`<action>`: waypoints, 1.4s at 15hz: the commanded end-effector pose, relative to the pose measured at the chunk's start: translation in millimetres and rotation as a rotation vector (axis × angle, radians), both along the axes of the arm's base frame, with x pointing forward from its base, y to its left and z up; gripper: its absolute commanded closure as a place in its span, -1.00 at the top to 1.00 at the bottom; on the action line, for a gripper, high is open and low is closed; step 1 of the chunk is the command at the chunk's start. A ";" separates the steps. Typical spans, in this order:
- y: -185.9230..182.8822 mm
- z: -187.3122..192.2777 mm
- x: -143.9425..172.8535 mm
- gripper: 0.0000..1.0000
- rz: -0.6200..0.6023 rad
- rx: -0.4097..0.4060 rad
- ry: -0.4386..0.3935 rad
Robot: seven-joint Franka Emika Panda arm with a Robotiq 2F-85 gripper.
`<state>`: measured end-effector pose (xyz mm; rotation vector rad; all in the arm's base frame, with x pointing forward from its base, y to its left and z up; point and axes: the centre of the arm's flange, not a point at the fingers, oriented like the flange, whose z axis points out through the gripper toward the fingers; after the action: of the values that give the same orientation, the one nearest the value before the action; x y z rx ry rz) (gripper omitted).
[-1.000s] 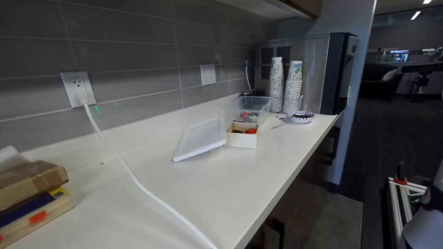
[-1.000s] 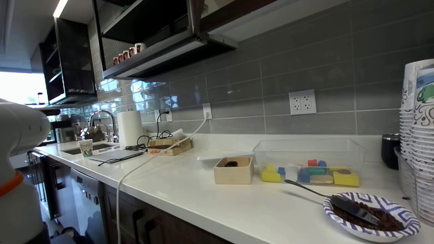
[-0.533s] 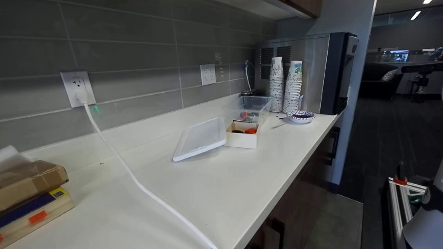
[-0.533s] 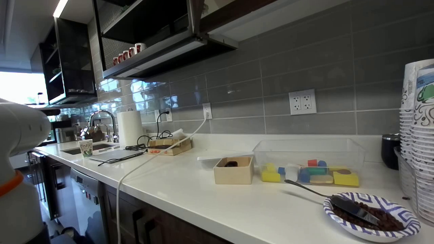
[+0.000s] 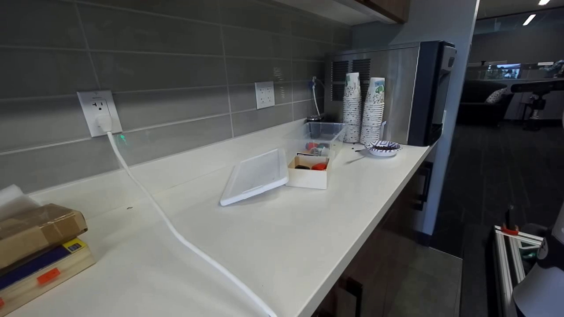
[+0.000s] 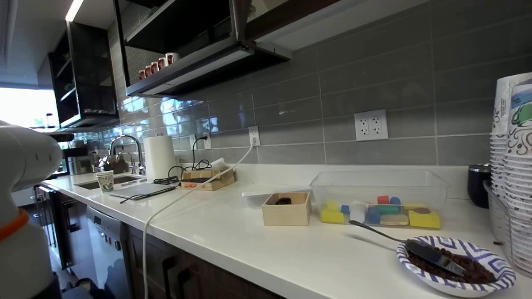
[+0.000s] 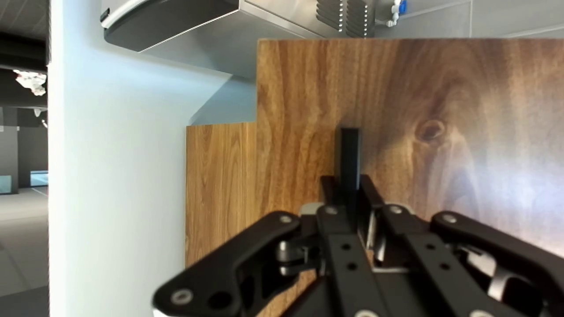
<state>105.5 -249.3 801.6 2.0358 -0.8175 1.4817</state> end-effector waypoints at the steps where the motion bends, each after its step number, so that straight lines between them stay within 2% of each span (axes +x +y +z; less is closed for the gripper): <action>1: -17.7 -26.7 40.2 -0.94 -0.006 0.027 0.103; 8: -54.3 -13.9 66.8 -0.94 0.056 0.036 0.116; 21: -133.0 -2.3 147.1 -0.94 0.272 0.058 0.131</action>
<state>200.9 -358.2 812.0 2.2362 -0.6321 1.5452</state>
